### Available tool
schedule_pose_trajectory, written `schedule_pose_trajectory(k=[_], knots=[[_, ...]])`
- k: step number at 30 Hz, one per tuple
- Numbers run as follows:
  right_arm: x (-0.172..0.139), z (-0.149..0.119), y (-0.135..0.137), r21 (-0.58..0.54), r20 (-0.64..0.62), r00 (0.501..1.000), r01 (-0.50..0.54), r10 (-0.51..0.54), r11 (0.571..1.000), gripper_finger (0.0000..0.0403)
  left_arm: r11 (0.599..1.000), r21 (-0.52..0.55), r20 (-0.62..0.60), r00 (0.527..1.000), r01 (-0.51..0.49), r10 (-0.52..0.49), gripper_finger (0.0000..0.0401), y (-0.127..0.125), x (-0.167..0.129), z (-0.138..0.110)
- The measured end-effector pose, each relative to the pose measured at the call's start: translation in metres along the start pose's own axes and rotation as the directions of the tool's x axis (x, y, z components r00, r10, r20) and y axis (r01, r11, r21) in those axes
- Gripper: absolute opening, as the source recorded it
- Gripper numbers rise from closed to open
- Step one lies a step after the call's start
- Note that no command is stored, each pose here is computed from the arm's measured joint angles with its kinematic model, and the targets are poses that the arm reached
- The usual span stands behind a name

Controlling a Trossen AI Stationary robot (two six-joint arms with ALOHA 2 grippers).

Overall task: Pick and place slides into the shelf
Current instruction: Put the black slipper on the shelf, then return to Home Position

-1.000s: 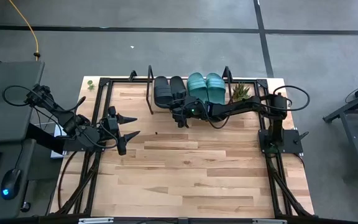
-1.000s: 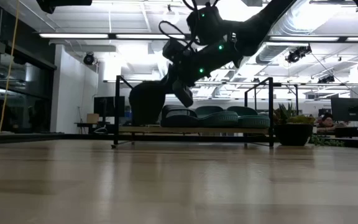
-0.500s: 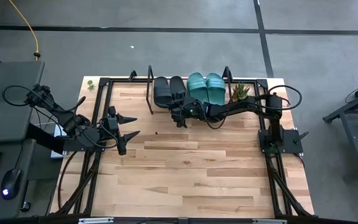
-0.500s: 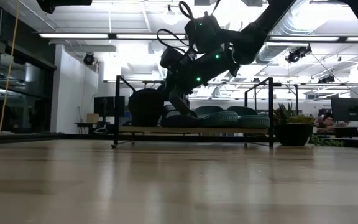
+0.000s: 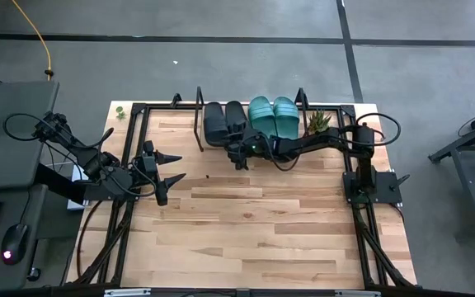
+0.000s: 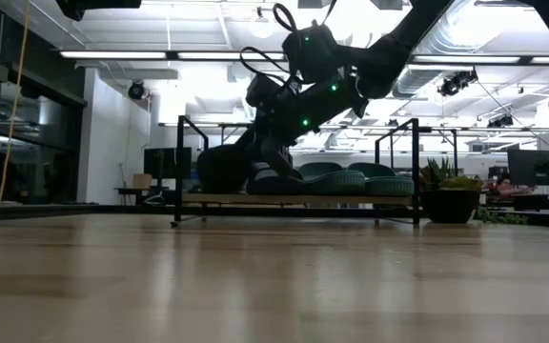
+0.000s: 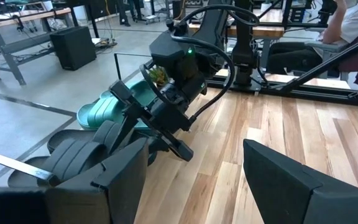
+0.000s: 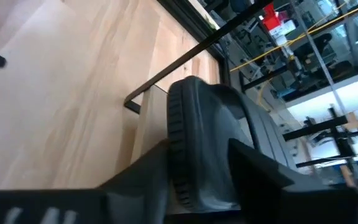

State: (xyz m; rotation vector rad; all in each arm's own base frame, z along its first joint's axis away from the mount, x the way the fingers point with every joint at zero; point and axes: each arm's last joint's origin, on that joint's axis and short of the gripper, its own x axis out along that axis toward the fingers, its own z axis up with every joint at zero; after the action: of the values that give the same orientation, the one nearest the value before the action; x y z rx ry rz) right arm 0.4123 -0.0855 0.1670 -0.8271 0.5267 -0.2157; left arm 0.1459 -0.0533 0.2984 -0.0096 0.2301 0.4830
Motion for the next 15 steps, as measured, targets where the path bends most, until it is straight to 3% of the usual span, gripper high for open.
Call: schedule_pose_trajectory(k=[7, 15], knots=[[0.004, 0.014, -0.013, 0.109, -0.069, 0.991, -0.109, 0.117, 0.988, 0.0226, 1.0, 0.0, 0.0, 1.0, 0.0, 0.0, 0.0246, 0.0, 0.0, 0.0], [0.002, 0.03, -0.027, 0.188, -0.08, 0.955, -0.266, 0.285, 0.945, 0.0239, 1.0, 0.0, 0.0, 1.0, 0.001, -0.001, 0.0246, 0.0, 0.0, 0.0]])
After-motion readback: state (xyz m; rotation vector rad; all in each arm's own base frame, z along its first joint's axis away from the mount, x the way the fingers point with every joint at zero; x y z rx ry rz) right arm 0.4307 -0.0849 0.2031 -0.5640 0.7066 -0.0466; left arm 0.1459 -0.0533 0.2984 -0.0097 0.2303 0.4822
